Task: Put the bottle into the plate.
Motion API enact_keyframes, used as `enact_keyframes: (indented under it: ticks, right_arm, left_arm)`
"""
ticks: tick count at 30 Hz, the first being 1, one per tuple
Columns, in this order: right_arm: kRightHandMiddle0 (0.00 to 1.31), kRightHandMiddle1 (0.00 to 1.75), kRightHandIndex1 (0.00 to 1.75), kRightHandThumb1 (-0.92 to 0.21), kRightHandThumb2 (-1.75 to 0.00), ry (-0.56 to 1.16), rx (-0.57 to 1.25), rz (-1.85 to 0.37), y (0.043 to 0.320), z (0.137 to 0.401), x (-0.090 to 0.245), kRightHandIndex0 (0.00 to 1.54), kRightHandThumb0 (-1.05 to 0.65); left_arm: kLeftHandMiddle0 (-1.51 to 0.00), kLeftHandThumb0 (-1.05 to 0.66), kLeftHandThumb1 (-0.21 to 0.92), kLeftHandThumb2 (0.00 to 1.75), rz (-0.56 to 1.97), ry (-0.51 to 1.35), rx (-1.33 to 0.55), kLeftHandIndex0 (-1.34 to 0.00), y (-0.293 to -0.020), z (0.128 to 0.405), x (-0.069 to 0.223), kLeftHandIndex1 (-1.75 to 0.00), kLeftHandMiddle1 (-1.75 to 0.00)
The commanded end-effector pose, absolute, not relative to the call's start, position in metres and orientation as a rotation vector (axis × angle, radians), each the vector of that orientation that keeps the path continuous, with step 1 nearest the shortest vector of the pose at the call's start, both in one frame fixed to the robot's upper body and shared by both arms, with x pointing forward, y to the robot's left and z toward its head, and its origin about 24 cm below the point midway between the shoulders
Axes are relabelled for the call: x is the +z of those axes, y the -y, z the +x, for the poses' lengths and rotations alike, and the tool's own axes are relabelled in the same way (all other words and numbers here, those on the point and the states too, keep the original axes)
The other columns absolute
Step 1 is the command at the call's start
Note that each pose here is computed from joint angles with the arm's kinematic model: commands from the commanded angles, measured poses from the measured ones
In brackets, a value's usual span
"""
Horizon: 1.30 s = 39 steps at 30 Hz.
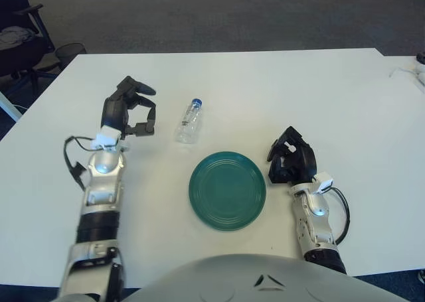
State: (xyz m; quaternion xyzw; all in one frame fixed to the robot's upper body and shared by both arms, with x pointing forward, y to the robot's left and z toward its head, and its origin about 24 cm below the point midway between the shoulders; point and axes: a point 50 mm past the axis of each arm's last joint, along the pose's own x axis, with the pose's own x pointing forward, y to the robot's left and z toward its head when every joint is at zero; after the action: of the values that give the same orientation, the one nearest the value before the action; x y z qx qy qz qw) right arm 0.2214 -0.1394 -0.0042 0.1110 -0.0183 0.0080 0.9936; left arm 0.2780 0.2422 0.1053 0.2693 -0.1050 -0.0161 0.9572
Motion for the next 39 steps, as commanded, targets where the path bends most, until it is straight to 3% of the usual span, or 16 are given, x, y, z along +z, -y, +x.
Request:
enact_keyframes:
  ticks: [1,7,16,19,22,26,31,39]
  right_arm:
    - [0.6,1.75,1.73,-0.03,-1.65,-0.294,-0.006,0.267,0.128,0.191,-0.059,0.83,0.0]
    - [0.6,1.75,1.73,-0.03,-1.65,-0.295,-0.01,0.272,0.125,0.192,-0.06,0.83,0.0]
    - [0.59,1.75,1.73,-0.03,-1.64,-0.305,-0.006,0.278,0.123,0.194,-0.062,0.83,0.0]
    - [0.59,1.75,1.73,-0.04,-1.64,-0.308,-0.006,0.277,0.124,0.194,-0.063,0.83,0.0]
    - [0.59,1.75,1.72,-0.04,-1.64,-0.308,-0.008,0.277,0.124,0.195,-0.063,0.83,0.0]
    - [0.59,1.75,1.72,-0.03,-1.64,-0.306,-0.004,0.276,0.124,0.196,-0.064,0.83,0.0]
    - [0.59,1.75,1.72,-0.03,-1.64,-0.311,-0.005,0.27,0.125,0.197,-0.065,0.83,0.0]
    - [0.59,1.75,1.72,-0.03,-1.64,-0.313,-0.001,0.263,0.125,0.2,-0.065,0.83,0.0]
  left_arm:
    - [-0.01,-1.02,0.9,0.24,0.906,0.218,-0.167,-0.02,-0.248,0.293,0.13,-0.06,-0.06]
    - [0.0,-1.05,0.88,0.13,1.097,0.366,-0.181,0.0,-0.244,0.309,0.132,-0.01,-0.01]
    - [0.0,-1.05,0.82,0.08,1.445,0.519,-0.007,0.0,-0.253,0.332,0.143,0.0,0.0]
    - [0.0,-1.05,0.88,0.17,1.403,0.5,-0.004,0.0,-0.254,0.337,0.146,0.0,0.0]
    - [0.0,-1.05,0.91,0.52,1.332,0.461,-0.029,0.0,-0.25,0.34,0.155,0.0,0.0]
    - [0.0,-1.05,0.92,0.86,1.235,0.375,-0.06,0.0,-0.237,0.349,0.164,0.0,0.0]
    - [0.0,-1.05,0.92,1.02,1.22,0.257,-0.06,0.0,-0.227,0.357,0.165,0.0,0.0]
    - [0.0,-1.05,0.92,1.09,1.202,0.123,-0.104,0.0,-0.201,0.36,0.18,0.0,0.0]
